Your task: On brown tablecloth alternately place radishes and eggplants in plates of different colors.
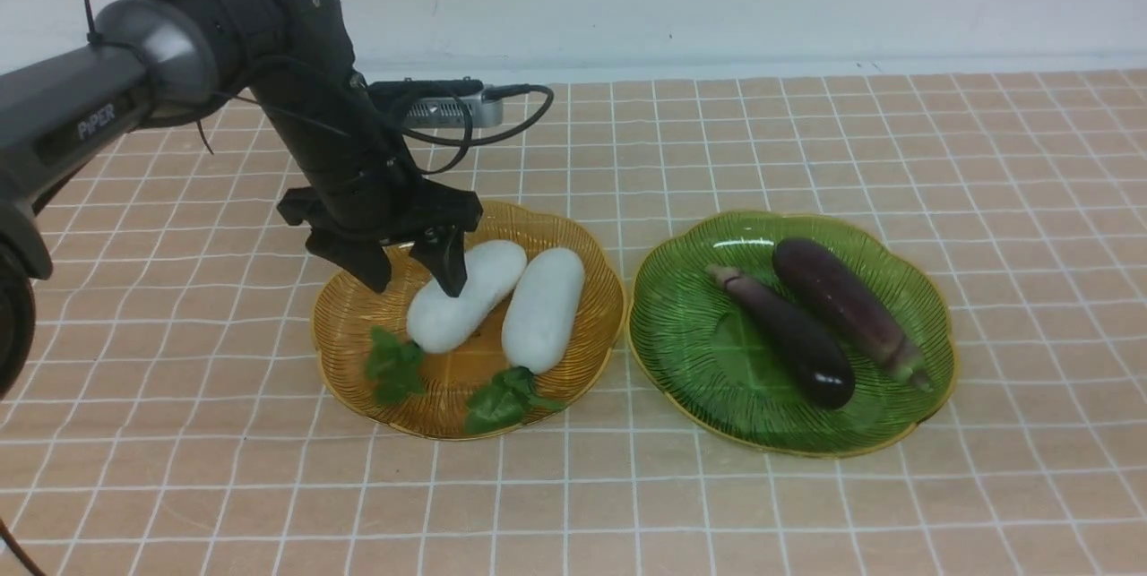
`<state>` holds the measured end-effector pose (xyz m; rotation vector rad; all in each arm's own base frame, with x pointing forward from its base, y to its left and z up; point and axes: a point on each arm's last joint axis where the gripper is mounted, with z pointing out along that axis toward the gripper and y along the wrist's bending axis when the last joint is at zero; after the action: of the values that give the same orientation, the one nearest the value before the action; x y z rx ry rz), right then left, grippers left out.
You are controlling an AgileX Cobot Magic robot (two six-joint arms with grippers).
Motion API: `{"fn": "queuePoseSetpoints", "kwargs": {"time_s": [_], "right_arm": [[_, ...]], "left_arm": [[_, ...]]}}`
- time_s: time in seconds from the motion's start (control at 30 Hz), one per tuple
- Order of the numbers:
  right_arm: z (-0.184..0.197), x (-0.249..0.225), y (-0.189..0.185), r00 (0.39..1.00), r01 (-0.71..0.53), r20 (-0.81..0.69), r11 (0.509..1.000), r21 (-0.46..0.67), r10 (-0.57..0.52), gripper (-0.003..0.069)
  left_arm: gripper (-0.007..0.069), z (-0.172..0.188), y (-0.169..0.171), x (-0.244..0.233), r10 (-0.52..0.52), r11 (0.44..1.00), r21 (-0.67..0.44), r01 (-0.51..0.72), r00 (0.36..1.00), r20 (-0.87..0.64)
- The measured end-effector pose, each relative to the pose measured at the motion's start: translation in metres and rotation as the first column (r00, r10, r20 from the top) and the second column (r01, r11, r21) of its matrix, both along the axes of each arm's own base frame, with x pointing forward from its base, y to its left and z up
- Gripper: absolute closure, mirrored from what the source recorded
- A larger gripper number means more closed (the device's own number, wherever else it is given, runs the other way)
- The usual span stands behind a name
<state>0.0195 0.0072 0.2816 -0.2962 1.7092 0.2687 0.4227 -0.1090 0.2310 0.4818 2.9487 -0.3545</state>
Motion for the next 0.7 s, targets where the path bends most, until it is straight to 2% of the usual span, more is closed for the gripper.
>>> {"fn": "queuePoseSetpoints", "kwargs": {"time_s": [0.1, 0.2, 0.37, 0.7], "right_arm": [[-0.016, 0.009, 0.003, 0.999, -0.003, 0.048, 1.0, -0.025, 0.004, 0.0674], [-0.03, 0.016, 0.006, 0.998, -0.005, 0.067, 0.999, -0.039, 0.008, 0.0674], [-0.041, 0.021, 0.008, 0.996, -0.006, 0.09, 0.999, -0.04, 0.009, 0.0674], [-0.037, 0.021, 0.008, 0.991, -0.01, 0.137, 1.0, -0.004, 0.01, 0.0674]], "left_arm": [[0.061, 0.0, 0.0, 0.0, -0.008, 1.0, 0.003, 0.008, 1.0, 0.002], [0.0626, 0.0, 0.0, 0.0, -0.009, 1.0, 0.003, 0.009, 1.0, 0.003], [0.0629, 0.0, 0.001, 0.0, -0.01, 1.0, 0.007, 0.01, 1.0, 0.003], [0.0629, 0.0, 0.002, 0.0, -0.013, 1.0, 0.022, 0.013, 1.0, 0.006]]}}
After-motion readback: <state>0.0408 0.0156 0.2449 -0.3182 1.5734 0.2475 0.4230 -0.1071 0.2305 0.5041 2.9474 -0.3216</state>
